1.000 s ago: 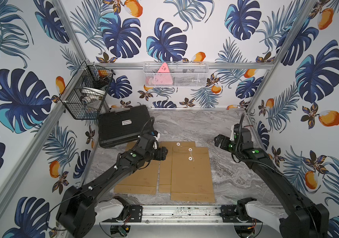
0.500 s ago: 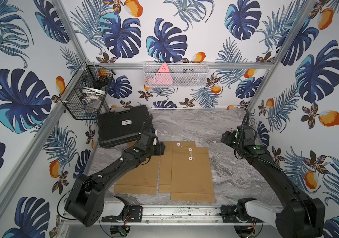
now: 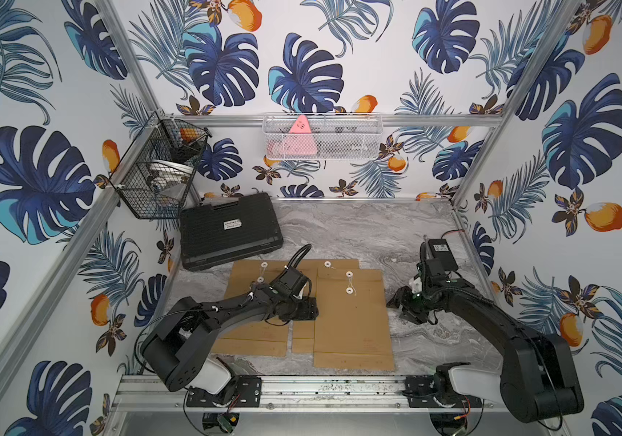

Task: Close the mouth of the file bag
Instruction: Reset both arms

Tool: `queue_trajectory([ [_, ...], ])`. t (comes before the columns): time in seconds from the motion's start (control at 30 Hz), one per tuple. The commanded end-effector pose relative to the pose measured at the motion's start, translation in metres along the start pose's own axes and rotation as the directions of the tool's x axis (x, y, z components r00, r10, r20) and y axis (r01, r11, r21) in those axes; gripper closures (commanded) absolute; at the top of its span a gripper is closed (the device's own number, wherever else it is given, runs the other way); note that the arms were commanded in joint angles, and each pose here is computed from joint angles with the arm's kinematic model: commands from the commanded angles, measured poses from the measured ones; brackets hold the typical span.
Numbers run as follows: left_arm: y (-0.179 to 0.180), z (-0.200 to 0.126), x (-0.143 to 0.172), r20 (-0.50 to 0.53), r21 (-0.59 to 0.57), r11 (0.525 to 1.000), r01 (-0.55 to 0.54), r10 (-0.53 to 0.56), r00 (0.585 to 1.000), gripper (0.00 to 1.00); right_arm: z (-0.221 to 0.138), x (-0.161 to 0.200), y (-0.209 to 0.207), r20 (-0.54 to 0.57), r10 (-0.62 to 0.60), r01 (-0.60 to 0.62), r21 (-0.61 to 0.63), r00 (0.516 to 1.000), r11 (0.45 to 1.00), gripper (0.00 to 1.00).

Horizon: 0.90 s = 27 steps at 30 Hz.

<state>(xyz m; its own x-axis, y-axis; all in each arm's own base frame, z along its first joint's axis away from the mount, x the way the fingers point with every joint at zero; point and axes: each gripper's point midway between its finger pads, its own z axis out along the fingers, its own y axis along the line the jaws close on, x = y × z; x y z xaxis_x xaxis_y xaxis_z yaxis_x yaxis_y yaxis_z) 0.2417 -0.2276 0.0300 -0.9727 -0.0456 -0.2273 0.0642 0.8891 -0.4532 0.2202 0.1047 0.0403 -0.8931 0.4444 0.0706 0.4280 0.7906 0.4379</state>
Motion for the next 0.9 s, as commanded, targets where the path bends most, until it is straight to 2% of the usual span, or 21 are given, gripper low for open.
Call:
queue_trajectory([
  [0.0,-0.009,0.011,0.012,-0.05,0.056,0.998,0.041,-0.039,0.998,0.27,0.009,0.002,0.008,-0.035,-0.002,0.0,-0.056,0.999,0.998,0.49],
  [0.13,-0.018,0.019,0.018,-0.074,0.108,0.993,0.057,-0.049,0.996,0.32,0.021,0.003,0.01,-0.063,0.0,-0.005,-0.083,0.998,0.997,0.57],
  [0.2,-0.025,0.022,0.019,-0.081,0.134,0.989,0.055,-0.044,0.996,0.36,0.025,0.001,0.007,-0.073,-0.008,0.003,-0.066,0.997,0.998,0.66],
  [0.37,-0.042,0.018,0.016,-0.078,0.174,0.984,0.037,-0.023,0.997,0.43,0.008,-0.015,0.006,0.016,-0.041,0.041,0.0,0.999,0.999,0.87],
  [0.47,-0.045,0.018,0.014,-0.076,0.179,0.984,0.026,-0.012,0.997,0.41,-0.001,-0.023,0.005,0.055,-0.047,0.045,0.037,0.997,0.998,0.98],
  [0.6,-0.042,0.02,0.015,-0.079,0.166,0.986,0.01,0.003,0.997,0.32,-0.007,-0.034,0.0,0.1,-0.04,0.032,0.073,0.994,0.997,1.0],
  [0.77,-0.056,0.025,0.007,-0.082,0.21,0.978,0.017,0.0,0.997,0.33,-0.011,-0.042,0.015,0.103,-0.034,0.03,0.035,0.994,0.999,1.0],
  [0.87,-0.074,0.016,-0.001,-0.05,0.232,0.973,-0.006,0.018,0.999,0.31,-0.033,-0.051,0.006,0.164,-0.056,0.033,0.137,0.985,0.99,1.0],
])
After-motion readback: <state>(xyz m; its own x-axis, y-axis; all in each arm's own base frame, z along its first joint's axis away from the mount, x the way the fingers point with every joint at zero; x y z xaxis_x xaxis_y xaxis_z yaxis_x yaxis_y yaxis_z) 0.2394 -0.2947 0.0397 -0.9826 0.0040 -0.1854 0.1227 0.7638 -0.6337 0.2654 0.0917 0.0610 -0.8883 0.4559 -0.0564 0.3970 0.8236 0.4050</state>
